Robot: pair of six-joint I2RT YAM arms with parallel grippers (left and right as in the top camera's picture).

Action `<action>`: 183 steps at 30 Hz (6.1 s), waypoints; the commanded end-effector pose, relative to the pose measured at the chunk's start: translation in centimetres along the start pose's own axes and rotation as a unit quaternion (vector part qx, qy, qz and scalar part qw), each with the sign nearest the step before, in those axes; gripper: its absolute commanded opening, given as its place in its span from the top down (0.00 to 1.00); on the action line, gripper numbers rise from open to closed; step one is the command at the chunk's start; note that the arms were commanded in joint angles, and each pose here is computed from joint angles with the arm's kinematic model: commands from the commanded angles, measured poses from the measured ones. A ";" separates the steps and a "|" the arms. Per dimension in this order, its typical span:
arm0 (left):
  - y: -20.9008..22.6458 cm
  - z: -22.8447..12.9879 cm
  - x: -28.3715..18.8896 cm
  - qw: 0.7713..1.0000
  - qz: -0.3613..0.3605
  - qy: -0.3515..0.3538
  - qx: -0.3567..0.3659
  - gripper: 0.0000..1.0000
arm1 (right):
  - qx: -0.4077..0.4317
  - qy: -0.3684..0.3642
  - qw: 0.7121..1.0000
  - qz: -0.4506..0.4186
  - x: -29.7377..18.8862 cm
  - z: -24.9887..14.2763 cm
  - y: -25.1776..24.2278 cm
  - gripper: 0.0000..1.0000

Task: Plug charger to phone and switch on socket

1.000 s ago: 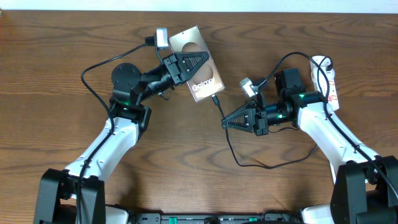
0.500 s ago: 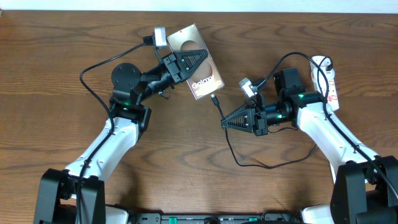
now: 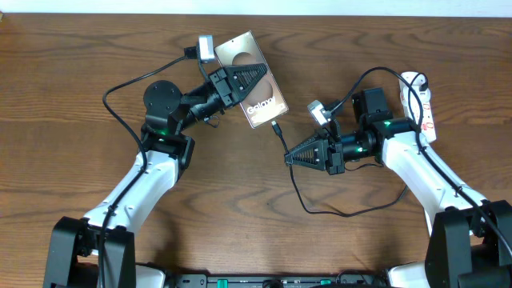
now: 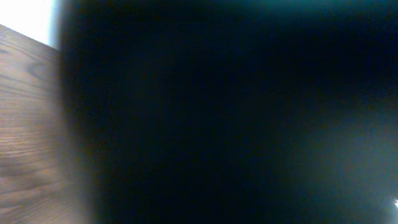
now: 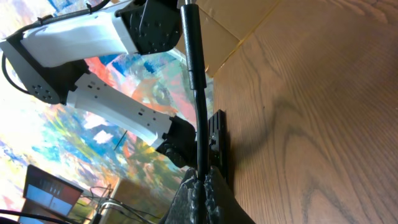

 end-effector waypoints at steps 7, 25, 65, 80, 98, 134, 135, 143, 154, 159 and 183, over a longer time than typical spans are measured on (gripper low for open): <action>-2.2 0.3 0.1 0.999 -0.026 0.003 0.020 0.93 | -0.005 0.000 1.000 0.014 0.2 0.0 0.7 0.99; -2.0 0.6 0.2 1.000 -0.020 -0.012 0.014 0.93 | -0.005 0.001 1.000 0.014 0.2 0.0 0.7 0.99; -2.2 0.4 0.2 1.000 -0.024 -0.002 0.006 0.93 | 0.003 0.000 1.000 0.013 0.2 0.1 0.7 0.99; -2.2 0.3 0.2 1.000 -0.025 0.000 -0.014 0.93 | 0.001 0.000 1.000 0.013 0.2 0.1 0.7 0.99; -2.3 0.2 0.7 1.000 -0.022 -0.012 -0.013 0.93 | 0.001 0.000 1.000 0.013 0.2 0.1 0.7 0.99; -2.2 0.3 0.1 1.000 -0.026 0.004 -0.009 0.93 | 0.001 0.000 1.000 0.013 0.2 0.2 0.7 0.99; -2.2 0.3 0.1 1.000 -0.026 0.004 -0.009 0.93 | 0.001 0.000 1.000 0.013 0.2 0.2 0.7 0.99; -2.2 0.3 0.1 1.000 -0.026 0.004 -0.009 0.92 | 0.001 0.000 1.000 0.013 0.2 0.1 0.7 0.99; -2.2 0.3 0.1 1.000 -0.026 0.004 -0.009 0.93 | 0.020 0.000 1.000 0.013 0.2 0.2 0.7 0.99; -2.2 0.3 0.1 1.000 -0.026 0.004 -0.009 0.92 | 0.019 0.000 1.000 0.013 0.2 0.2 0.7 0.99; -2.3 0.0 0.1 0.999 -0.029 0.010 0.013 0.93 | 0.010 0.000 1.000 0.013 0.2 0.5 0.6 0.99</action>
Point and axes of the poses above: each gripper's point midway between its finger pads, its own x axis out along the fingers, its own y axis along the line the jaws close on, z = x × y, the point moved 4 cm from there along -x, back along the fingers, and after that the axes turned 9 degrees about x, right-handed, at the moved point
